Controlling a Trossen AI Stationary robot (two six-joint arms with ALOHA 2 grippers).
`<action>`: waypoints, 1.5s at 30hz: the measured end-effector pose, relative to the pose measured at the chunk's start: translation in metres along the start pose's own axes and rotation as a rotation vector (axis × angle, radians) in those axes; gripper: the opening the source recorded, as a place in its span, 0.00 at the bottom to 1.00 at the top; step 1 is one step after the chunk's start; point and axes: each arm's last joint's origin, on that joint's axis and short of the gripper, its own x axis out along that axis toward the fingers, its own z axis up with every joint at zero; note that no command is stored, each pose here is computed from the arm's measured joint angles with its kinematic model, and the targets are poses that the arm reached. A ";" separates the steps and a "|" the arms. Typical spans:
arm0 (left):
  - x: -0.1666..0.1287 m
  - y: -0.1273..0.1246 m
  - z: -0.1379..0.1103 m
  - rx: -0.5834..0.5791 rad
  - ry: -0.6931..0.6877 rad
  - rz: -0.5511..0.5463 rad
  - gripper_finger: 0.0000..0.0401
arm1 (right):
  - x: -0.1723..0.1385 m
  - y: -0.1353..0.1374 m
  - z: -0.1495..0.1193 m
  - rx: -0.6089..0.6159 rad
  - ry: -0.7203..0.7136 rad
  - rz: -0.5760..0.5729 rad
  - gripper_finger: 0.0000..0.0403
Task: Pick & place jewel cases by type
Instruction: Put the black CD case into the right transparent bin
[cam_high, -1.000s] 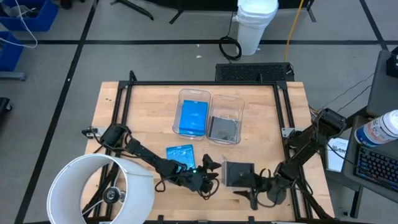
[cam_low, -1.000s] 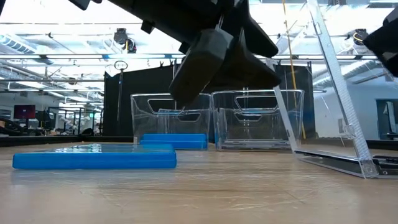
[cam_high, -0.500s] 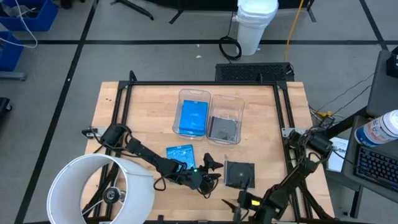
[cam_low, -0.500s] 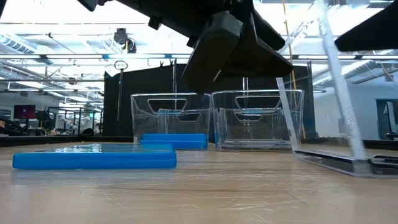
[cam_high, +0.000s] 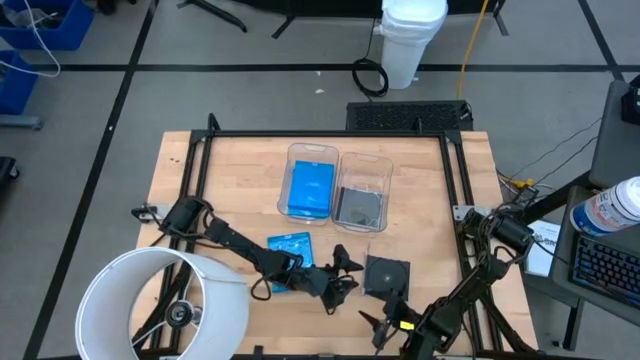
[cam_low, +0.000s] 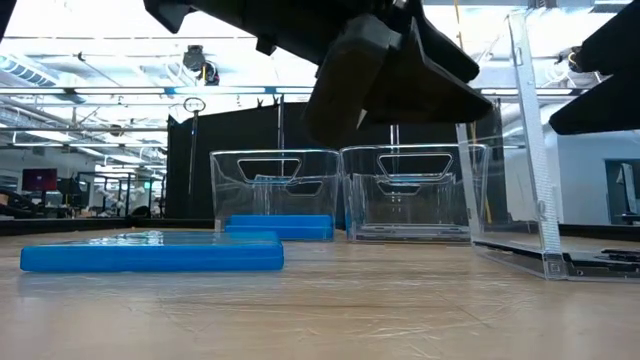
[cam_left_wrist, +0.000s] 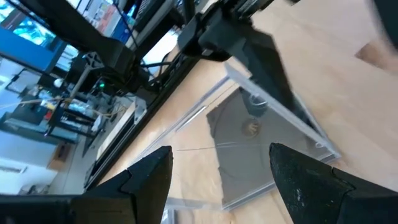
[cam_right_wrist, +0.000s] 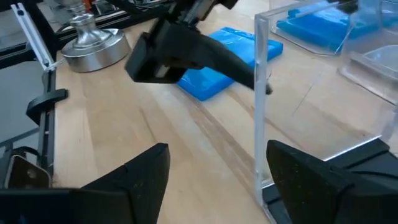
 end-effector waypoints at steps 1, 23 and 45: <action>0.000 0.000 0.000 -0.001 -0.006 -0.006 0.67 | 0.000 -0.001 0.000 -0.003 0.001 -0.005 0.63; 0.004 0.004 -0.003 -0.003 -0.061 -0.068 0.67 | -0.055 -0.052 0.035 -0.031 0.251 -0.107 0.52; 0.015 0.021 -0.019 -0.023 -0.165 -0.193 0.67 | -0.036 -0.165 0.029 0.691 0.048 0.438 0.52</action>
